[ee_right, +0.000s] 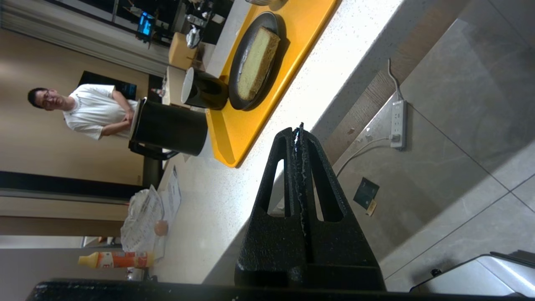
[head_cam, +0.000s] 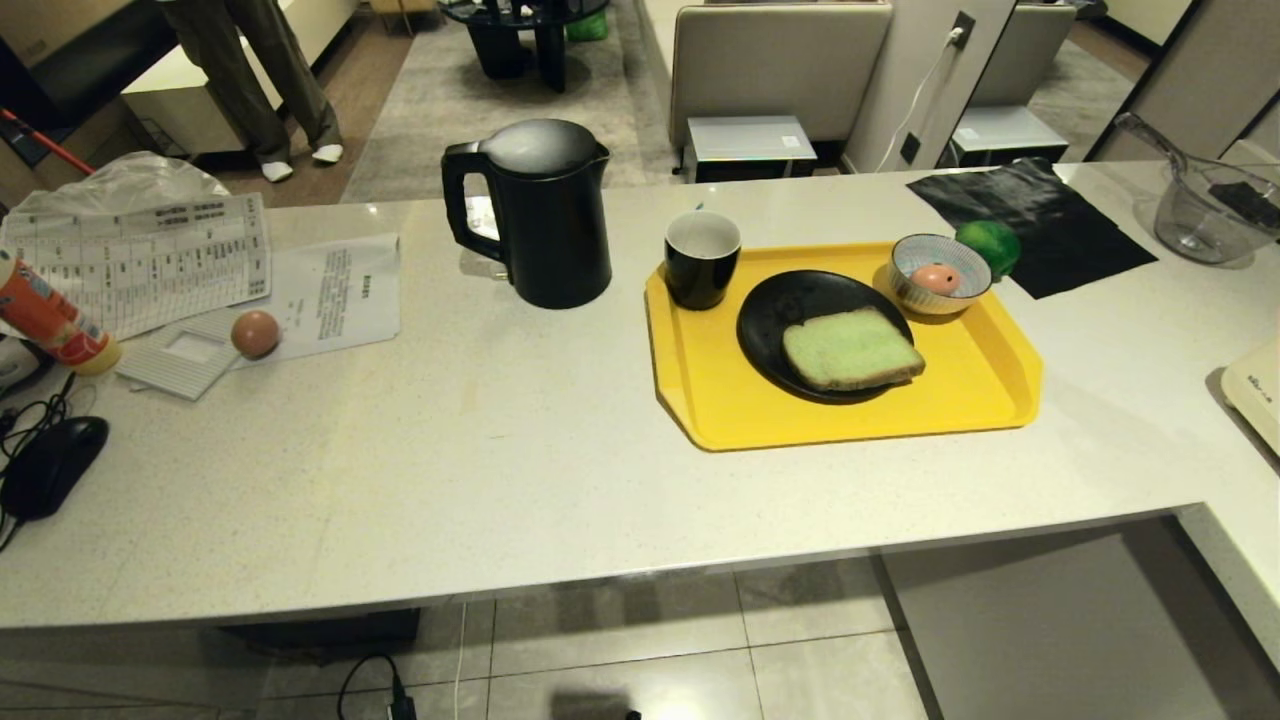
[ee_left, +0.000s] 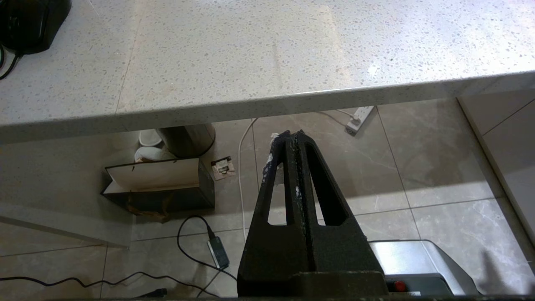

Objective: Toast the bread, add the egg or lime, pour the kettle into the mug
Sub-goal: Pick up the egg

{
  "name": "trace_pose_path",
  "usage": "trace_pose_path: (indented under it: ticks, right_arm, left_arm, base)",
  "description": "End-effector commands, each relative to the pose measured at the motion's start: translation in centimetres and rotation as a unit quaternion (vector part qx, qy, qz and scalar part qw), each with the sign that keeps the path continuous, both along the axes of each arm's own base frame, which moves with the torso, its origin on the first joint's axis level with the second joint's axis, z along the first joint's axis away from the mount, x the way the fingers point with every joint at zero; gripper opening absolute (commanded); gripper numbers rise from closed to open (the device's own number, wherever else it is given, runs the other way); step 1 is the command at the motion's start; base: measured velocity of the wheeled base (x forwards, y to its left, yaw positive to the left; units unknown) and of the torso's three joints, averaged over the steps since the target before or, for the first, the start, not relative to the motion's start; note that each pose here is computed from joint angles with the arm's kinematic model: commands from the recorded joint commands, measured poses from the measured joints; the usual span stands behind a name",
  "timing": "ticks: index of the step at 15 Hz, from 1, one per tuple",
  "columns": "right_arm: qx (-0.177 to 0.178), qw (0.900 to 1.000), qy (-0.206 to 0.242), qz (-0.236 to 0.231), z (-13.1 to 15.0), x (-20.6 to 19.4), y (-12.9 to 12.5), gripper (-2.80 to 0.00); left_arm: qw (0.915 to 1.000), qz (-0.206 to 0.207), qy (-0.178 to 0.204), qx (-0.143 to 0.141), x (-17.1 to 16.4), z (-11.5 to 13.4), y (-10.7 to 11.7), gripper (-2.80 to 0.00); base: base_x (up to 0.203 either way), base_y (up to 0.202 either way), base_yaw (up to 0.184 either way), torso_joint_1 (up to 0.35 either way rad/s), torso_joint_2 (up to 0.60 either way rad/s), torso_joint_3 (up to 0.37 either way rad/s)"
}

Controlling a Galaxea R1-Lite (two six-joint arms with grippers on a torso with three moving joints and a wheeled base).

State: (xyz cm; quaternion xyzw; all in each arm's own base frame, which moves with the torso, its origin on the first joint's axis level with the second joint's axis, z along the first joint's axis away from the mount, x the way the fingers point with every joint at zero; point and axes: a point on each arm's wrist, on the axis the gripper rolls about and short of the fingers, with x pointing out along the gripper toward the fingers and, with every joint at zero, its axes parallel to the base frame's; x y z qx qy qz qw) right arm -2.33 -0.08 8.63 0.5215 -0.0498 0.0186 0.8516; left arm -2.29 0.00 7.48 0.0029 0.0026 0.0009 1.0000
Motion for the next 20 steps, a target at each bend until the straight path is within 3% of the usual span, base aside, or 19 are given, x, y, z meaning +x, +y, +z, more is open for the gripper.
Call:
trace_pose_path:
  ticks: [1, 20]
  right_arm:
    - [0.004, 1.000, 0.011, 0.000, -0.54, 0.18, 0.00, -2.80]
    - [0.004, 1.000, 0.010, 0.000, -0.53, 0.18, 0.00, -2.80]
  left_arm:
    - [1.0000, 0.000, 0.001, 0.000, 0.01, -0.02, 0.00, -2.80]
    - [1.0000, 0.000, 0.000, 0.000, 0.01, -0.04, 0.00, -2.80]
  base:
    - [0.000, 0.000, 0.000, 0.000, 0.00, 0.000]
    - [0.000, 0.000, 0.000, 0.000, 0.00, 0.000]
